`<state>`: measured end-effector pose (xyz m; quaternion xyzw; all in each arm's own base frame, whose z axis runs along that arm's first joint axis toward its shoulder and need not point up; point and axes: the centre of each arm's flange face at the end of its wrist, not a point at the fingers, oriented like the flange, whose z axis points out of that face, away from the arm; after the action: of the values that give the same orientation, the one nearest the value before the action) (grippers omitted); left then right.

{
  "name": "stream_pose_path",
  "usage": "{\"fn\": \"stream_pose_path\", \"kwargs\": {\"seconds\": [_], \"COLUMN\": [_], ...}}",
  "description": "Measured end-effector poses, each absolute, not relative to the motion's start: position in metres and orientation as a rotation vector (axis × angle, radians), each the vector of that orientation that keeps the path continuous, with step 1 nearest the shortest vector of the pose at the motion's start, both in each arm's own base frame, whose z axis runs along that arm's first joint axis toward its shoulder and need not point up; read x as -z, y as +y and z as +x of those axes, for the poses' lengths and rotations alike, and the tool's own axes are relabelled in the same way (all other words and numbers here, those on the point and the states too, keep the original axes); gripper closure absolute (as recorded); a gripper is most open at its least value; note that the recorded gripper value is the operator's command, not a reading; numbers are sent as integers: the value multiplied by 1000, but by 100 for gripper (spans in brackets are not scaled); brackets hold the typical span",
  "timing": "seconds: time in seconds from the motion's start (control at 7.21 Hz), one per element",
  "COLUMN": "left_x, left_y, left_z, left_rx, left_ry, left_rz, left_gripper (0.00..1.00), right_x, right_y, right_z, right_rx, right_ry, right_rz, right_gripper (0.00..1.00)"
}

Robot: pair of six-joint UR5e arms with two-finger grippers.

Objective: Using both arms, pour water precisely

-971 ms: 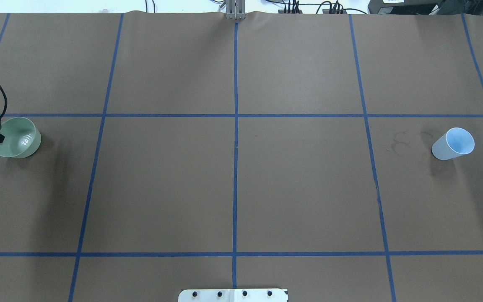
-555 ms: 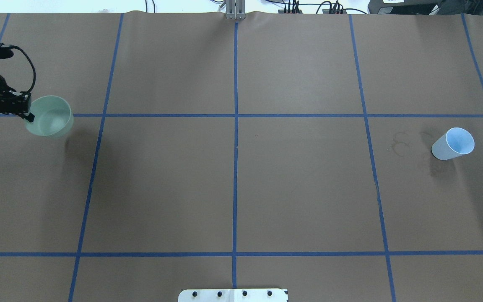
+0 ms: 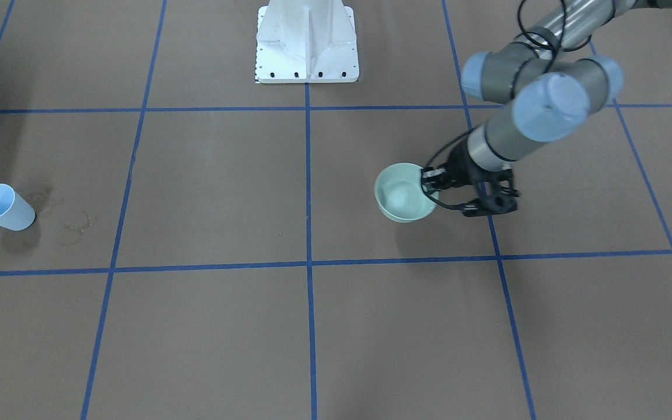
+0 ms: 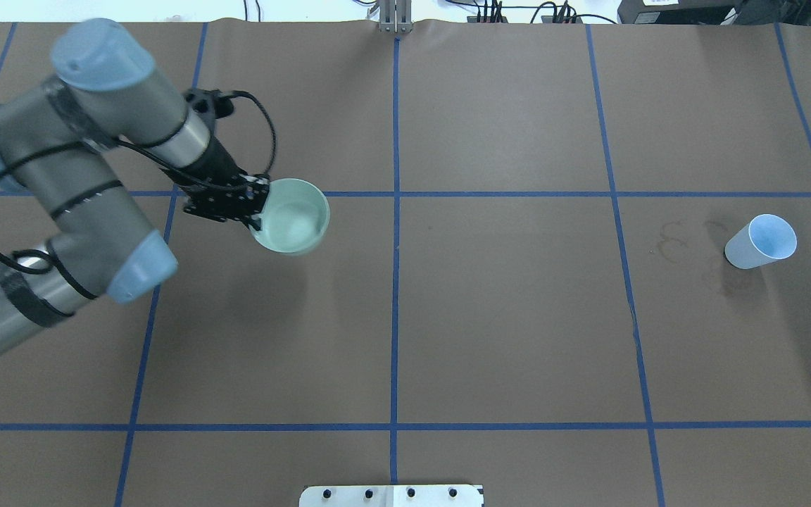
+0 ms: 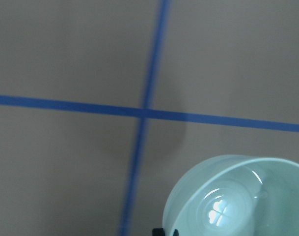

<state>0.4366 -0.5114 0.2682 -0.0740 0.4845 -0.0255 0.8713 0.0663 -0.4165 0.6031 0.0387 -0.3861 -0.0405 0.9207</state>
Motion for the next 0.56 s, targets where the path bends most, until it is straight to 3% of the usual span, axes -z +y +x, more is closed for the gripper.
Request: {"fn": "stream_pose_path", "kwargs": {"seconds": [0.28, 0.56], "left_x": [-231, -216], "left_y": [-486, -493], "left_z": [507, 551], "left_rx": [16, 30], "left_ry": [994, 972], "left_rz": [-110, -128], "left_gripper": [100, 100], "right_x": [-605, -605], "right_y": [-417, -417], "right_z": [66, 66], "right_rx": [81, 80], "right_ry": [-794, -794], "right_rz": [76, 75], "right_gripper": [0, 0]}}
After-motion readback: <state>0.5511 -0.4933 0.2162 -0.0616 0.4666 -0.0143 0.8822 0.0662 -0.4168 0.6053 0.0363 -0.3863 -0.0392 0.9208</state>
